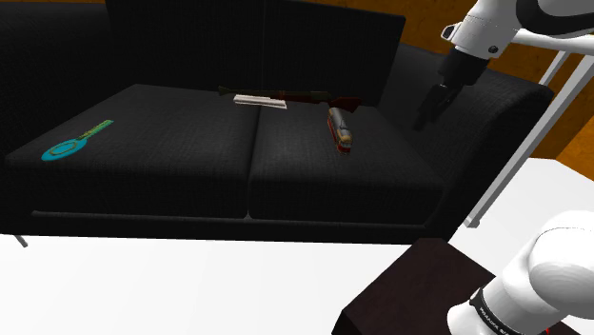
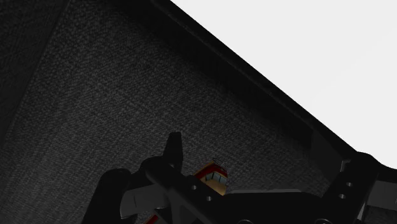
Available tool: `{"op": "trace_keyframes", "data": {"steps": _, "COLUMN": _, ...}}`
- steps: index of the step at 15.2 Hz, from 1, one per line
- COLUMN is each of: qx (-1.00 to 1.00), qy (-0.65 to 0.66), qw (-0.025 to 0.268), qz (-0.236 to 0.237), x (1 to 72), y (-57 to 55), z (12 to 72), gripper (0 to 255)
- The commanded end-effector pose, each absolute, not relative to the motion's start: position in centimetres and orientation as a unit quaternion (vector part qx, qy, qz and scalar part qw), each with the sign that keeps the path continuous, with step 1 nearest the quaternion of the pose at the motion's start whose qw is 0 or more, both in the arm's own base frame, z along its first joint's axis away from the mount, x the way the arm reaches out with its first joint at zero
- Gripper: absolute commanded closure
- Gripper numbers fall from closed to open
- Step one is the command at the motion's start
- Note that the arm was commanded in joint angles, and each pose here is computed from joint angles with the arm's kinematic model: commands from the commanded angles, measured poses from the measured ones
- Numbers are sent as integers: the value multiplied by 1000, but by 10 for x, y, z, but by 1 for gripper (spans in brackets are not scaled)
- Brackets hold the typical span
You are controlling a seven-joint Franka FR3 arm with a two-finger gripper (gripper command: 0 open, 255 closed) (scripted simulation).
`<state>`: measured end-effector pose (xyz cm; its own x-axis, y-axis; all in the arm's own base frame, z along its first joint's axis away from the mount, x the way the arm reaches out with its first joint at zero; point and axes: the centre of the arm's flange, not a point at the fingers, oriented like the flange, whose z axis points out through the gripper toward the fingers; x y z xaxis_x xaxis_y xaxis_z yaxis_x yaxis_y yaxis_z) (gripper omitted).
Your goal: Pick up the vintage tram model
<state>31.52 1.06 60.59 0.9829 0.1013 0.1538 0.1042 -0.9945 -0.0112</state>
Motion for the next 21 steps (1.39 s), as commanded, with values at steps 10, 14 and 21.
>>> {"op": "trace_keyframes", "data": {"steps": 10, "qx": -997, "qy": 51, "qw": 12, "qz": -63, "x": 433, "y": 5, "z": 576, "gripper": 0}}
{"op": "trace_keyframes", "data": {"steps": 14, "qx": -994, "qy": 96, "qw": 13, "qz": -57, "x": 485, "y": -5, "z": 561, "gripper": 0}}
{"op": "trace_keyframes", "data": {"steps": 21, "qx": -983, "qy": 175, "qw": 15, "qz": -45, "x": 571, "y": -33, "z": 534, "gripper": 0}}
